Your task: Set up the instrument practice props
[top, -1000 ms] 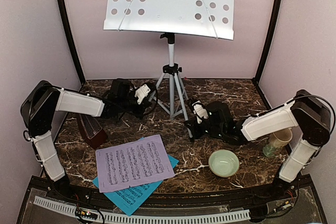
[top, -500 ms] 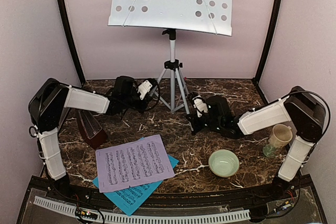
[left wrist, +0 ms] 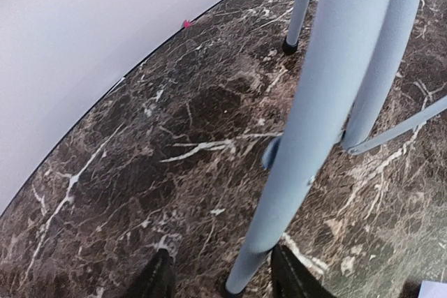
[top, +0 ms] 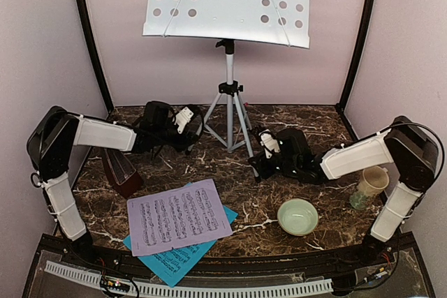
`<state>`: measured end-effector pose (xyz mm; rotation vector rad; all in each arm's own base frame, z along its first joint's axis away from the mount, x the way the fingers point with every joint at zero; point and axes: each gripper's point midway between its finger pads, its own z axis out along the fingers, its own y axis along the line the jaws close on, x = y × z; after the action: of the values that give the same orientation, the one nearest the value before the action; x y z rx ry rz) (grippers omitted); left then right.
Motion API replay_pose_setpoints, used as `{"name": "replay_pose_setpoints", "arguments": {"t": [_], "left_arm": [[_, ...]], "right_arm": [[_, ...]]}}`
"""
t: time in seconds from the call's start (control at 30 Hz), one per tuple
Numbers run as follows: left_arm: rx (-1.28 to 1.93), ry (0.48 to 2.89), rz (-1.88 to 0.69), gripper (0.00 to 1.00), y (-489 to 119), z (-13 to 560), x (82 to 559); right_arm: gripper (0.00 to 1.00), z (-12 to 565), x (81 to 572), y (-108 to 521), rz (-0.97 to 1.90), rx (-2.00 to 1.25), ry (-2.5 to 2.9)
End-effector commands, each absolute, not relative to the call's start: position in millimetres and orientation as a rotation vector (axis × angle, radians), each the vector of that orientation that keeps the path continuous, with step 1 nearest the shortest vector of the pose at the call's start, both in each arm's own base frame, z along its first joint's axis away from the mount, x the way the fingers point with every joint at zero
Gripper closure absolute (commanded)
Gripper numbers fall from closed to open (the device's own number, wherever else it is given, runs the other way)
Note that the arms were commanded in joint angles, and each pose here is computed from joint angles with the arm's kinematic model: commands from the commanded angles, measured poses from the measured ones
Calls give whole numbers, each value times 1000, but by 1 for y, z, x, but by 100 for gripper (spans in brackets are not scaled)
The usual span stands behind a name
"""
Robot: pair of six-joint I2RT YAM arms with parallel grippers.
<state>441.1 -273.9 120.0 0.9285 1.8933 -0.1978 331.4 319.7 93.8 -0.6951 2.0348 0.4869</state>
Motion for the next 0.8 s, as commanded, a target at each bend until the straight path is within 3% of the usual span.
{"name": "replay_pose_setpoints", "arguments": {"t": [0.0, 0.1, 0.17, 0.43, 0.63, 0.77], "left_arm": [[845, 1904, -250, 33, -265, 158, 427], [801, 1935, -304, 28, -266, 172, 416], [776, 1969, -334, 28, -266, 175, 406], [730, 2081, -439, 29, -266, 155, 354], [714, 2067, -462, 29, -267, 154, 332], [698, 2042, -474, 29, -266, 161, 328]], "right_arm": [[47, 127, 327, 316, 508, -638, 2012], [29, 157, 320, 317, 537, -632, 1964], [23, 172, 314, 319, 559, -640, 1945], [25, 188, 272, 361, 889, -694, 2035], [28, 164, 252, 403, 1091, -669, 2185], [26, 135, 253, 424, 1069, -606, 2291]]}}
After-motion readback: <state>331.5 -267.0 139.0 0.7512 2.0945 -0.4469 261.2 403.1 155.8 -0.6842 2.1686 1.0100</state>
